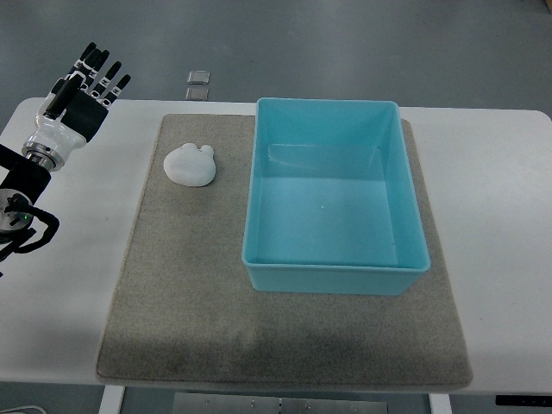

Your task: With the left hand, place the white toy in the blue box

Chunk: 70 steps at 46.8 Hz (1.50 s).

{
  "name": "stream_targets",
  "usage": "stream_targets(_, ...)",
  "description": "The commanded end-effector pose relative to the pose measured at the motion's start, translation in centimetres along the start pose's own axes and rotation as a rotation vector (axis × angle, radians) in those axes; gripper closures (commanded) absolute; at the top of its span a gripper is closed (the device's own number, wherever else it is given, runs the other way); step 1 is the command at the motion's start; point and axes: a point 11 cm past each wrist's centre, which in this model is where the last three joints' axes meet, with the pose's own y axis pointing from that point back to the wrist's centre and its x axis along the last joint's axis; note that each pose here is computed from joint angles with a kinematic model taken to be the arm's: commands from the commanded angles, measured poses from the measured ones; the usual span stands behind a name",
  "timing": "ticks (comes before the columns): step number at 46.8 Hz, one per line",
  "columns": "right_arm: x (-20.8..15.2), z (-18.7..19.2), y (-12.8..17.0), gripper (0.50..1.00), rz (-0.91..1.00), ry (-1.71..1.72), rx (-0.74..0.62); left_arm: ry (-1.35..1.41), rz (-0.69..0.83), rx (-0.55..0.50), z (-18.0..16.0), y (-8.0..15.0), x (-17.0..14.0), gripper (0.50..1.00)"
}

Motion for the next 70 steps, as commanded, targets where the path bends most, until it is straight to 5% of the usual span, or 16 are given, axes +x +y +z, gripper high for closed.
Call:
stream_targets(1, 0.0, 0.0, 0.0, 0.564, 0.0, 0.0, 0.0, -0.009, -0.008, -0.02, 0.9, -0.3, 0.4, 0.501)
stream_targets(36, 0.0, 0.0, 0.0, 0.564, 0.0, 0.0, 0.001, -0.19, -0.102, 0.031, 1.9, 0.3, 2.2, 0.514)
stream_targets(57, 0.0, 0.0, 0.0, 0.564, 0.0, 0.0, 0.0, -0.706, -0.244, 0.19, 2.4, -0.6, 0.1, 0.546)
stream_targets(70, 0.0, 0.0, 0.0, 0.564, 0.0, 0.0, 0.001, -1.064, -0.277, 0.217, 2.3, -1.4, -0.9, 0.506)
